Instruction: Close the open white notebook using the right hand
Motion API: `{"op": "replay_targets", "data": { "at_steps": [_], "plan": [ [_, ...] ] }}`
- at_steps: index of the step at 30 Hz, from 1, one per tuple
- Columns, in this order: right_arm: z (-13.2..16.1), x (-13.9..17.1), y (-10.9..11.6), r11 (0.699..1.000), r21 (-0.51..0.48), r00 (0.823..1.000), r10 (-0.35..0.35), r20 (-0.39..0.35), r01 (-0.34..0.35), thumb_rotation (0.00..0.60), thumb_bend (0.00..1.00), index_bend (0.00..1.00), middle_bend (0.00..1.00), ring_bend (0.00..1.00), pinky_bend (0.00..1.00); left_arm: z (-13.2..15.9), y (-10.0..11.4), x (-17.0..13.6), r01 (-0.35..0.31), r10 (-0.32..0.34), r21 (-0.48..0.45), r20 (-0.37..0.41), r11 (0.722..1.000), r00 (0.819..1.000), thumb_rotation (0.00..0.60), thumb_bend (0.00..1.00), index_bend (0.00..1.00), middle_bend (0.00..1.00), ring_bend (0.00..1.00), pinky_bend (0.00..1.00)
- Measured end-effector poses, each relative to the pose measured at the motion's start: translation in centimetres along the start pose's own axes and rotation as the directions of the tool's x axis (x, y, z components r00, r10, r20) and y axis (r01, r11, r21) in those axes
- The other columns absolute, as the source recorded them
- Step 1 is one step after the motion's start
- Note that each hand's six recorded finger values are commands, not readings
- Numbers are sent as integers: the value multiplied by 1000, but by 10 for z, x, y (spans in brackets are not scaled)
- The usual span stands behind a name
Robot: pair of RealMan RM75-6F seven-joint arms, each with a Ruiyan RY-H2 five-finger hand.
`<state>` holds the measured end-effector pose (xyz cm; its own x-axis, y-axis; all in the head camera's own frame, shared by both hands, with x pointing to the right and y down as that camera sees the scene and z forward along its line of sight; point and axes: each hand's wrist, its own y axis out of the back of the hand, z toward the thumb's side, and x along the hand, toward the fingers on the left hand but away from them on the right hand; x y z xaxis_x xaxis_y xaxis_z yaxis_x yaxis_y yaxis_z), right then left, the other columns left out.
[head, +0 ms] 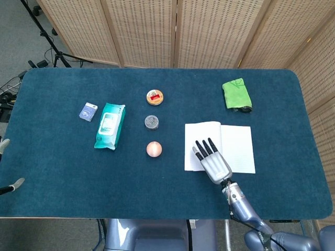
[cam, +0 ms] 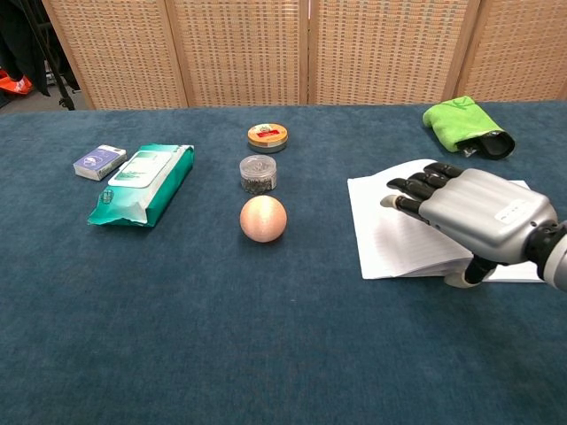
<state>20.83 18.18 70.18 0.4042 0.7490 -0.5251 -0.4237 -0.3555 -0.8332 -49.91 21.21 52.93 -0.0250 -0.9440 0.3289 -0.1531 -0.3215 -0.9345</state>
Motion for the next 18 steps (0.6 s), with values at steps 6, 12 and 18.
{"op": "replay_targets", "data": {
  "at_steps": [6, 12, 18],
  "plan": [
    [2, -2, -4, 1000, 16, 1000, 8, -1, -8, 600, 234, 0, 0, 0, 0, 0, 0, 0, 3, -3, 1, 3, 1000, 1000, 600, 0, 0, 0, 0, 0],
    [4, -4, -8, 999, 43, 1000, 10, -2, -9, 600, 234, 0, 0, 0, 0, 0, 1, -1, 4, -4, -6, 4, 1000, 1000, 600, 0, 0, 0, 0, 0],
    [5, -6, -12, 996, 86, 1000, -6, -6, 6, 600, 253, 0, 0, 0, 0, -1, 2, -1, 2, -1, -13, 3, 1000, 1000, 600, 0, 0, 0, 0, 0]
  ]
}}
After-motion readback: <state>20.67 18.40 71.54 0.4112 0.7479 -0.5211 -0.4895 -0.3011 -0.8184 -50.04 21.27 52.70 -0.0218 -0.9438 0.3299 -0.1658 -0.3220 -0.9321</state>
